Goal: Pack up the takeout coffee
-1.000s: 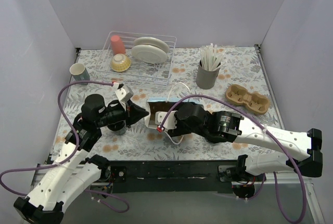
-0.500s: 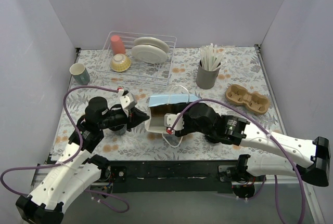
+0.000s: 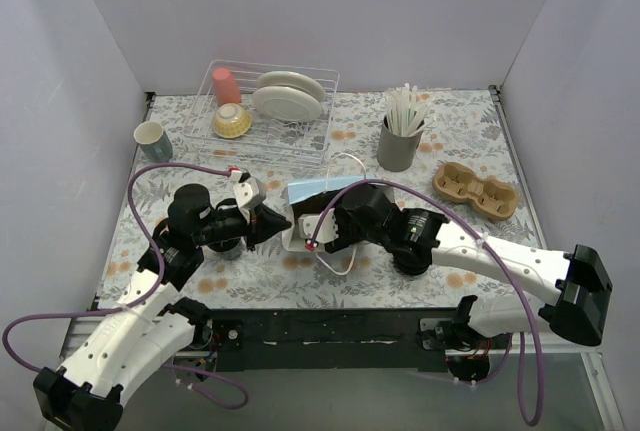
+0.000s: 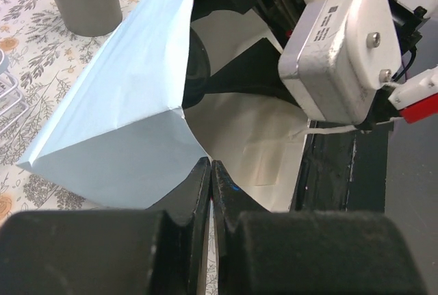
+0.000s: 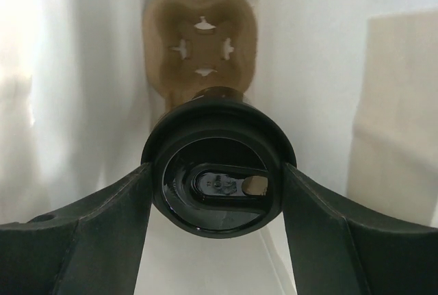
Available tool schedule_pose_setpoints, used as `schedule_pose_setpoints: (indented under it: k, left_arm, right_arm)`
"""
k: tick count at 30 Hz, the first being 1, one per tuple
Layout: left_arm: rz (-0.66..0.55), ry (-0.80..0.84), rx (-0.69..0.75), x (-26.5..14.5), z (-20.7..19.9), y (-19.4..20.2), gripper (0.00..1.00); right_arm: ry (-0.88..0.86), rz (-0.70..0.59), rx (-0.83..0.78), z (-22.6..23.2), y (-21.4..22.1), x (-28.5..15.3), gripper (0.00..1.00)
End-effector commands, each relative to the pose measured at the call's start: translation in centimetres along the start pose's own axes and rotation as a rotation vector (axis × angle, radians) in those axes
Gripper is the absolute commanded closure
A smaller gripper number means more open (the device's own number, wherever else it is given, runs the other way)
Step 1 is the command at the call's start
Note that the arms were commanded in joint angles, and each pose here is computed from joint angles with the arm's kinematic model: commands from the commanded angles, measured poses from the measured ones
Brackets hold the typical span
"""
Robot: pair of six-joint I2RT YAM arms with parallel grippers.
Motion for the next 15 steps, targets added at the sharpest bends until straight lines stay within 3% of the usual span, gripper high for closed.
schedule_pose_setpoints:
  k: [1, 15]
  left_arm:
    - [-0.023, 0.044, 0.027, 0.1, -0.4, -0.5, 1.0]
    - [-0.004, 0.042, 0.021, 0.0, -0.3, -0.2, 1.0]
  right_arm:
    - [0.071, -0.051, -0.041, -2.3, -1.6, 0.4, 0.6]
    - [0.06, 0.005, -0.02, -1.2, 0.5, 2.5, 0.61]
Point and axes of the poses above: each gripper's point midway between its finger pads, its own x axis out along the fingers, its own z axis along the line the jaws close on, y = z × x, the point moved 7 cm from there along -x, back along the fingers, and after that the axes turned 3 degrees about x, right-handed, at the moved point
